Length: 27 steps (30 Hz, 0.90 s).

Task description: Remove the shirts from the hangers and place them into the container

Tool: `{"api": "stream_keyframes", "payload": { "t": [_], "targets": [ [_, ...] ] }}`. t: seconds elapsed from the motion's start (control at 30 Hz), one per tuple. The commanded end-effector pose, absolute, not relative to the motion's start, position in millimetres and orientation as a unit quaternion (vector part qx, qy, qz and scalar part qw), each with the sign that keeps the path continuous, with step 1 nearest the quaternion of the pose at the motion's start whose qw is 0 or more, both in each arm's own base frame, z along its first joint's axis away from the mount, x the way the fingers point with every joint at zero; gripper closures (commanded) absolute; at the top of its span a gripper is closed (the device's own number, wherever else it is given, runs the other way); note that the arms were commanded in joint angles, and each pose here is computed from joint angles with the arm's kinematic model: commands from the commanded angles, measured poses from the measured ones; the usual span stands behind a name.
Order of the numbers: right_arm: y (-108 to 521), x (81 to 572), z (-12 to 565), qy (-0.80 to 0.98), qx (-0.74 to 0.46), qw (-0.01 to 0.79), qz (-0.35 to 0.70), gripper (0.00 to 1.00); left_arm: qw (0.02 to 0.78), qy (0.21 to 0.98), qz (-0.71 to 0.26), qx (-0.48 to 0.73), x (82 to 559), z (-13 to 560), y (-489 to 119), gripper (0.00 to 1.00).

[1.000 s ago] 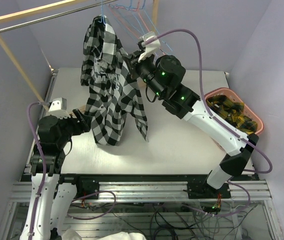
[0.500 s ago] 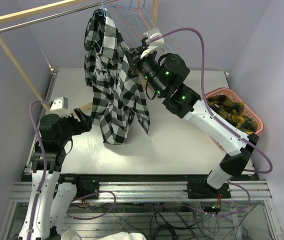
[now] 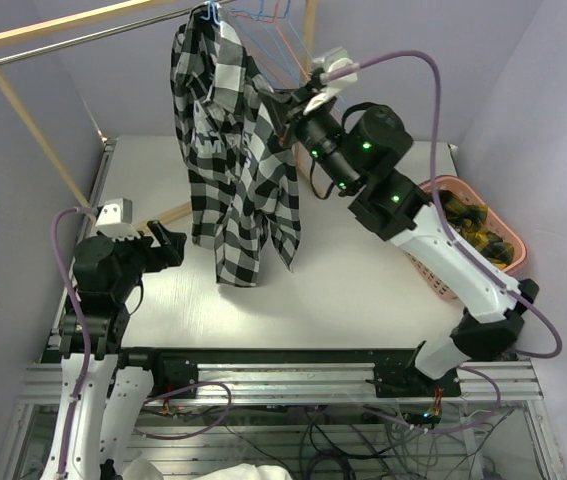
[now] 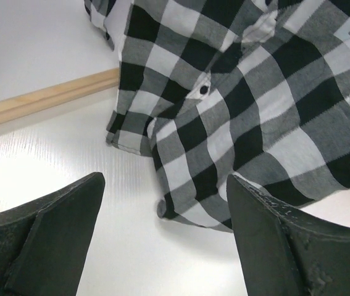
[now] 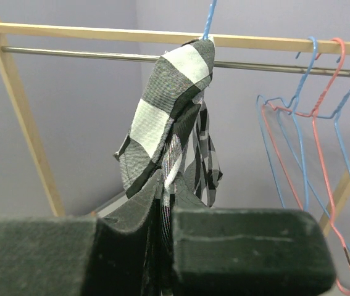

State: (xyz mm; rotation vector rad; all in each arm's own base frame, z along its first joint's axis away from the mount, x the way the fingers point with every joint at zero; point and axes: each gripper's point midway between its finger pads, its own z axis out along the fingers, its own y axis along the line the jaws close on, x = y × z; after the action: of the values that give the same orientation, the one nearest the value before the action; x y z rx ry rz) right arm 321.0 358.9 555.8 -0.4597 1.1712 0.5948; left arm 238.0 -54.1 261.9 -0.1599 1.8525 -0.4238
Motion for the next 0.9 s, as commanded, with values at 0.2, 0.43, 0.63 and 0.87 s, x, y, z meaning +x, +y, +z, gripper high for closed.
{"api": "stream_keyframes", "payload": {
  "t": [0.2, 0.43, 0.63, 0.87],
  "targets": [
    [281, 221, 590, 0.493, -0.229, 0.757, 0.363, 1.00, 0.711, 0.660, -0.241, 0.024, 222, 375, -78, 0.02],
    [241, 158, 547, 0.516, -0.256, 0.696, 0.428, 1.00, 0.725, 0.626, -0.270, 0.097, 228, 434, -99, 0.00],
    [224, 110, 513, 0.536, -0.304, 0.629, 0.473, 1.00, 0.714, 0.615, -0.297, 0.154, 238, 460, -118, 0.03],
    [200, 94, 499, 0.547, -0.297, 0.624, 0.472, 1.00, 0.694, 0.586, -0.351, 0.228, 225, 473, -143, 0.05]
  ]
}}
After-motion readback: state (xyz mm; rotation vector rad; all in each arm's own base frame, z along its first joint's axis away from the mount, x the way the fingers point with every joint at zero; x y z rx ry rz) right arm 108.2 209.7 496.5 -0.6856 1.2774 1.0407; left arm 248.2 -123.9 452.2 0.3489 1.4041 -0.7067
